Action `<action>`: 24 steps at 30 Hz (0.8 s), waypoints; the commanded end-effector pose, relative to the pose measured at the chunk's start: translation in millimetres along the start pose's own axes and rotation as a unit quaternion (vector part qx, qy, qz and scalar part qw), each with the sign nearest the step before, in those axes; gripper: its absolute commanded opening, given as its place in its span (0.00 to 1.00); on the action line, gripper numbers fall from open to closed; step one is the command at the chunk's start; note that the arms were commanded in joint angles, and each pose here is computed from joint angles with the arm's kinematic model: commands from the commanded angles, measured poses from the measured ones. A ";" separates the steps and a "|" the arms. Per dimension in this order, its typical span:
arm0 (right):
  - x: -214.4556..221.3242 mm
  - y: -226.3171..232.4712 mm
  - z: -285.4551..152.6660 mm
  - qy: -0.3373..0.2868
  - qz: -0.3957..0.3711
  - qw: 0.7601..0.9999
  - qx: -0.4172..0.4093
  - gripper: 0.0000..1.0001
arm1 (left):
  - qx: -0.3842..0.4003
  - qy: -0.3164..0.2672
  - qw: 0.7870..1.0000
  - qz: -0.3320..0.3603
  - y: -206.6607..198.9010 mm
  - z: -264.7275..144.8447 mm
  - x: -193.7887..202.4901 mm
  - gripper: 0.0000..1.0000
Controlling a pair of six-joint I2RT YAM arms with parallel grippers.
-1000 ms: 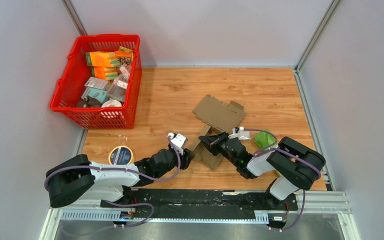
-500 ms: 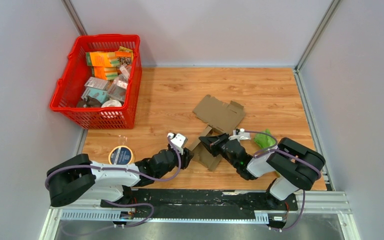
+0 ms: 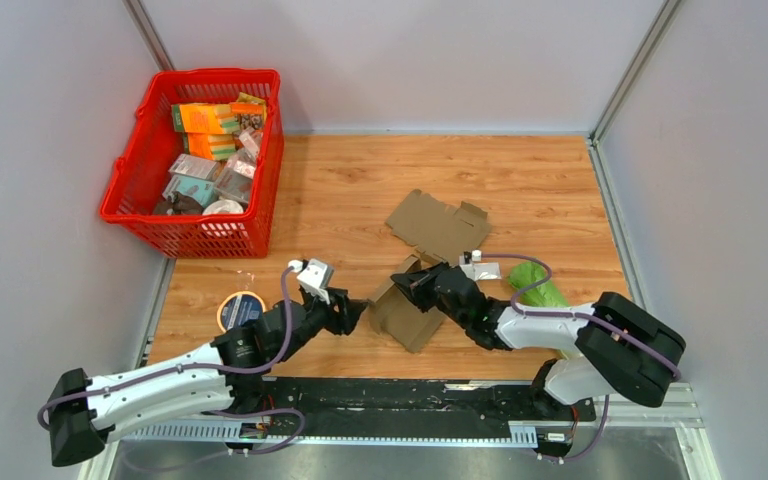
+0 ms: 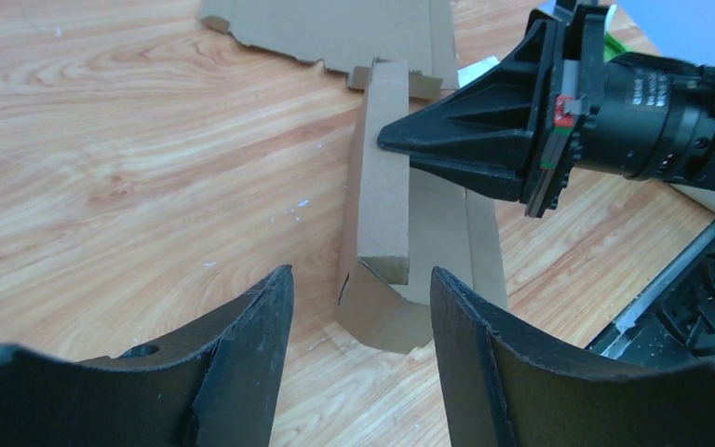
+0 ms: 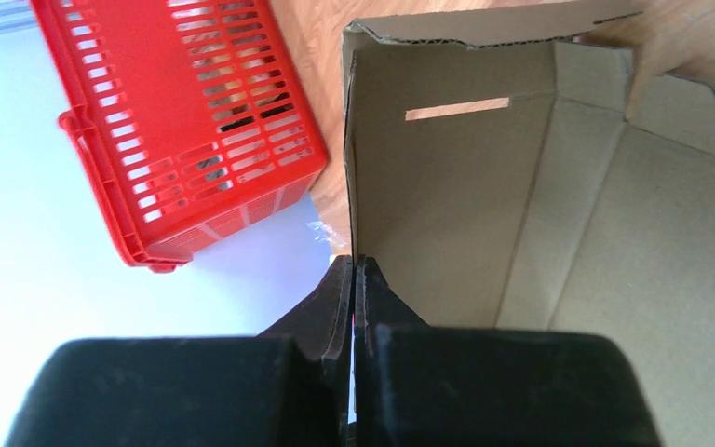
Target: Fold the paper box
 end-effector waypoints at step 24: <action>-1.8 -35.4 -8.0 -0.025 0.000 0.980 0.198 0.11 | 0.054 0.133 0.966 0.213 -48.6 57.6 -4.8 0.56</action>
Point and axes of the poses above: each gripper's point midway between its finger pads, its own z axis out along the fingers, its own y axis along the line the jaws close on, x = y × z, the point moved 2 cm from there along -z, back along the fingers, and after that the axes turned 4 degrees about -z, right-handed, at the moved point
